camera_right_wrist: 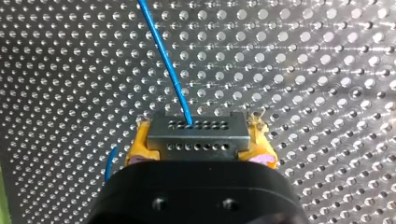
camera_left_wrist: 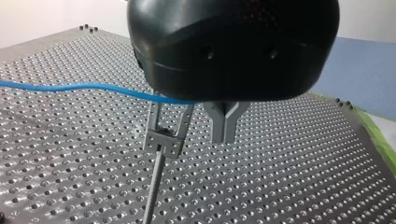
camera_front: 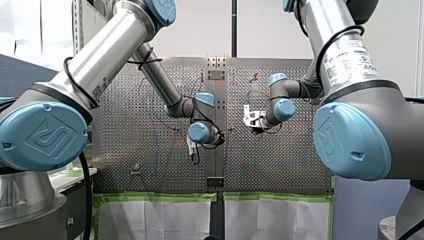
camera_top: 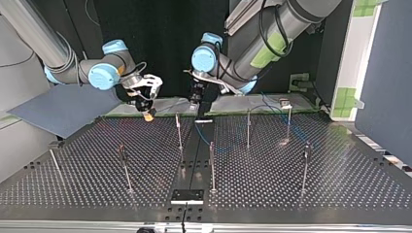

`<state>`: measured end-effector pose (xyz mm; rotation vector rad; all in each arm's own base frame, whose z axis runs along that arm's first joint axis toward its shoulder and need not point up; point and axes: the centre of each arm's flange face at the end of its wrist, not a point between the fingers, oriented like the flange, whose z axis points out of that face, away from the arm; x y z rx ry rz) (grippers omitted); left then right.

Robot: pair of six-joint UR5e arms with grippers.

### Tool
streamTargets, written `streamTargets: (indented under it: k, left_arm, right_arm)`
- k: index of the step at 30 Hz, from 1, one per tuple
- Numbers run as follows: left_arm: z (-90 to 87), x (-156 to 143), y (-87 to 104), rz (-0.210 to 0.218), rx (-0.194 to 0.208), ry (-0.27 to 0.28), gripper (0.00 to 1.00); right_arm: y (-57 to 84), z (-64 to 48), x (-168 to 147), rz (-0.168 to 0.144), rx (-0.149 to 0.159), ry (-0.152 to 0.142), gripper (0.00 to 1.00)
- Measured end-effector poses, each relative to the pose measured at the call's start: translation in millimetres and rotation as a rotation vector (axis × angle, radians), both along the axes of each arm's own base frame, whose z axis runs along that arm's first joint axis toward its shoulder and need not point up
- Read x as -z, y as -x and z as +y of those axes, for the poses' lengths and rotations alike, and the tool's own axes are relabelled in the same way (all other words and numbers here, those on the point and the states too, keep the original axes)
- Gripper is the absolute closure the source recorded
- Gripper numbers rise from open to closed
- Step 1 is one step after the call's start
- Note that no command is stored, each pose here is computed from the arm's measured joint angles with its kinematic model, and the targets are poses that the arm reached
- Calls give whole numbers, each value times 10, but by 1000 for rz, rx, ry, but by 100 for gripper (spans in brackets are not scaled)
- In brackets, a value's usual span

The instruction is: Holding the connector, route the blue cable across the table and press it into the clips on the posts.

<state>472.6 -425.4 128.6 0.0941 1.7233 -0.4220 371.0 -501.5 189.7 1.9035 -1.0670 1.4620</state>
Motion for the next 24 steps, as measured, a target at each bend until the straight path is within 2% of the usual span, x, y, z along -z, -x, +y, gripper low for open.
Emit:
streamTargets:
  k: [13, 18, 24]
  left_arm:
    - [-209, -395, -314, -58, 12, 37, 98]
    - [-274, -331, -385, -40, 31, 21, 98]
    - [-312, -64, -428, -8, 41, -1, 98]
  right_arm:
    - [81, -163, -73, -20, 17, 29, 100]
    - [135, -222, -77, -21, 28, 32, 100]
    - [179, -269, 22, -14, 37, 22, 100]
